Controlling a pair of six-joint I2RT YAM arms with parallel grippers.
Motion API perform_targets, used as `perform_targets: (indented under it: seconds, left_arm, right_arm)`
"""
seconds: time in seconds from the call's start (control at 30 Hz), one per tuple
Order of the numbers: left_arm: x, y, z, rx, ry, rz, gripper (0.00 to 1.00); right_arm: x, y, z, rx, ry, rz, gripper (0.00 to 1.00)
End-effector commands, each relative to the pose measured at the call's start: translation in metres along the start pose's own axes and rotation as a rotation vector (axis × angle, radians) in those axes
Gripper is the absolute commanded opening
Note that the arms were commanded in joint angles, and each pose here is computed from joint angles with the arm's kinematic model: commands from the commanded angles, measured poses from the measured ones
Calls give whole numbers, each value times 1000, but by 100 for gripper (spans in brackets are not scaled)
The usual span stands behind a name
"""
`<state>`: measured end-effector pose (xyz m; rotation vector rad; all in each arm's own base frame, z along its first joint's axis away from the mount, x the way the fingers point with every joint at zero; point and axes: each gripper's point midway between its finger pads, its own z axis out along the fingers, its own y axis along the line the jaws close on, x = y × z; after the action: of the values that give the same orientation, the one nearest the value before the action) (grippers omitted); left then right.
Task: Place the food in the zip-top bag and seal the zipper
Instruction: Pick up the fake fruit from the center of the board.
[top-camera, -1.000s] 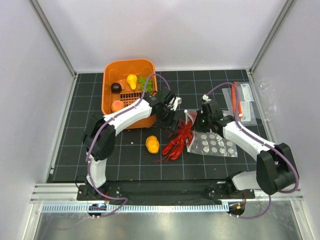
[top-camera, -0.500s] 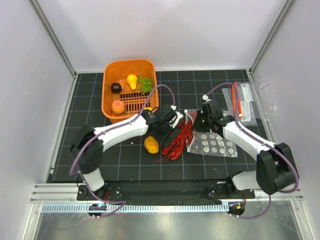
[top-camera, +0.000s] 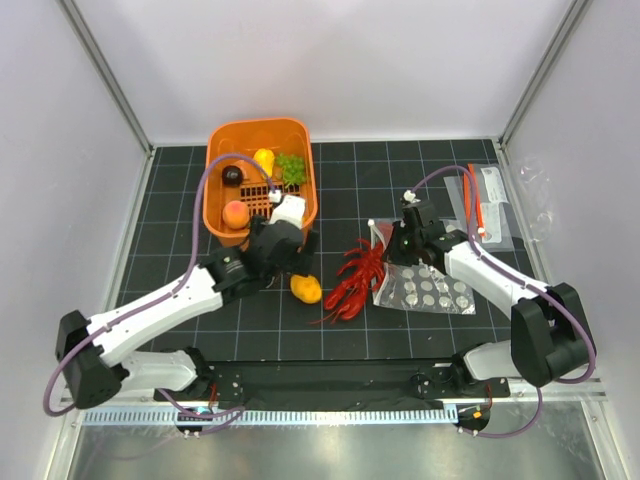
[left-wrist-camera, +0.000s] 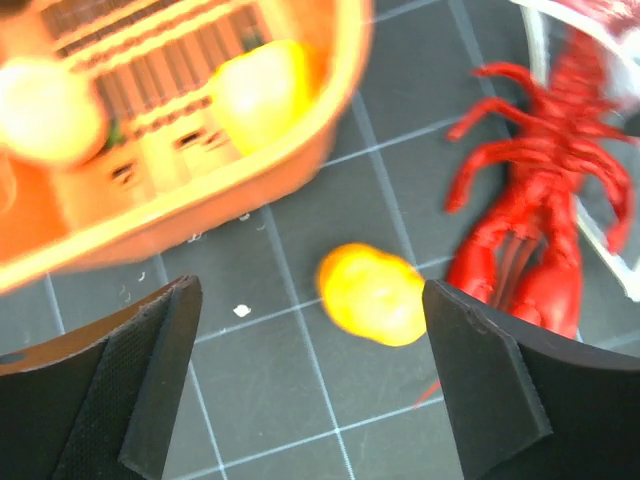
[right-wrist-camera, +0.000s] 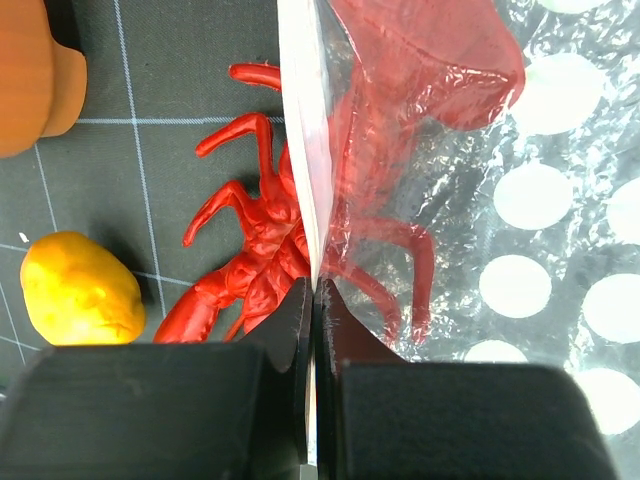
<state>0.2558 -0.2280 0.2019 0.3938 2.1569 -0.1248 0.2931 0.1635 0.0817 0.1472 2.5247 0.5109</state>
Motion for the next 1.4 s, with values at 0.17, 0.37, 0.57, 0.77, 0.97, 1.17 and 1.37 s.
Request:
perform_targets:
  seconds: [0.17, 0.37, 0.57, 0.77, 0.97, 1.17, 1.37]
  left_arm:
    - [19, 1, -12, 35, -11, -218, 87]
    - [26, -5, -13, 15, 52, -337, 87]
    - [38, -6, -2, -184, 170, -618, 89]
    - [61, -17, 22, -335, 263, -762, 100]
    - [69, -19, 32, -391, 195, -799, 100]
    - [90, -32, 52, -397, 216, -819, 100]
    - [103, -43, 64, -428, 126, -715, 100]
  right_arm:
    - [-14, 11, -1, -35, -27, -18, 1]
    - [-8, 8, 3, -33, -15, -15, 1]
    - [-10, 8, 1, -33, -29, -21, 1]
    - [-15, 12, -5, -49, -45, -27, 1]
    - [-17, 14, -7, -57, -54, -40, 1]
    - [-18, 15, -6, -63, -60, -35, 1]
    - [-19, 15, -4, -63, -58, -43, 1]
